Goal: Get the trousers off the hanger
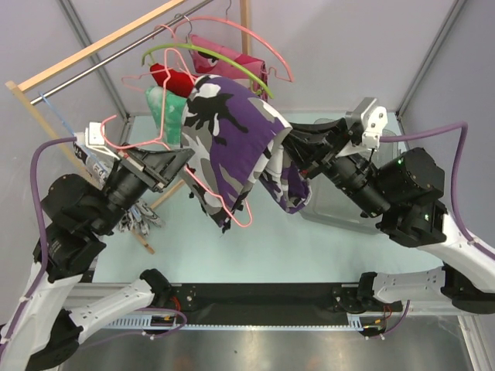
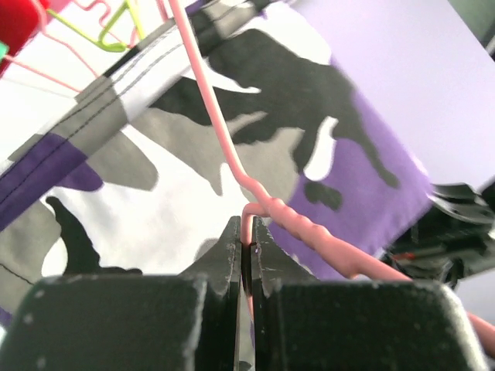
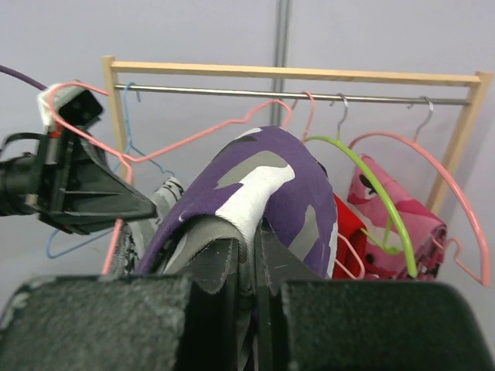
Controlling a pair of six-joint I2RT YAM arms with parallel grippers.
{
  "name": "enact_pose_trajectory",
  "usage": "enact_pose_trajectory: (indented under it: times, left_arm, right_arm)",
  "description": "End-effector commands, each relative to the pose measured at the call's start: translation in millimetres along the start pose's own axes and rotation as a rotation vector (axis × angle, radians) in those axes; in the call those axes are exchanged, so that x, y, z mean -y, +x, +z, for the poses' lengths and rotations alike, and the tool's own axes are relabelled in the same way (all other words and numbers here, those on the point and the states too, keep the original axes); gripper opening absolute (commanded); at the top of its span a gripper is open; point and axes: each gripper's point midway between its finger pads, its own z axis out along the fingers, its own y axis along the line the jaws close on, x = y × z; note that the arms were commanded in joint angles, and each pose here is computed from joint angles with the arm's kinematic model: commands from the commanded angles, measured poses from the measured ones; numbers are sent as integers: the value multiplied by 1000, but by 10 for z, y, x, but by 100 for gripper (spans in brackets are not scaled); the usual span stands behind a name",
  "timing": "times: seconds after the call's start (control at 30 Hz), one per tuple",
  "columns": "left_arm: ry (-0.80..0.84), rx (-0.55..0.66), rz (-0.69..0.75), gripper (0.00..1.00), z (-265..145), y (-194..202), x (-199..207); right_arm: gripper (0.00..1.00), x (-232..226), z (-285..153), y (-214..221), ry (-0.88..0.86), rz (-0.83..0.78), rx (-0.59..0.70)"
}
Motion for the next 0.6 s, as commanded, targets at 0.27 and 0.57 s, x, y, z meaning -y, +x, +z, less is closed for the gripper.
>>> enact_pose_trajectory:
  times: [0.27, 0.57]
  left_arm:
    - [-289, -91, 282, 0, -169, 142, -741]
    - [-301, -131, 297, 0, -144, 220, -793]
  right_arm:
    - [0, 1033, -892, -1257, 412, 117, 419]
    - [0, 1291, -1124, -1479, 529, 74, 451]
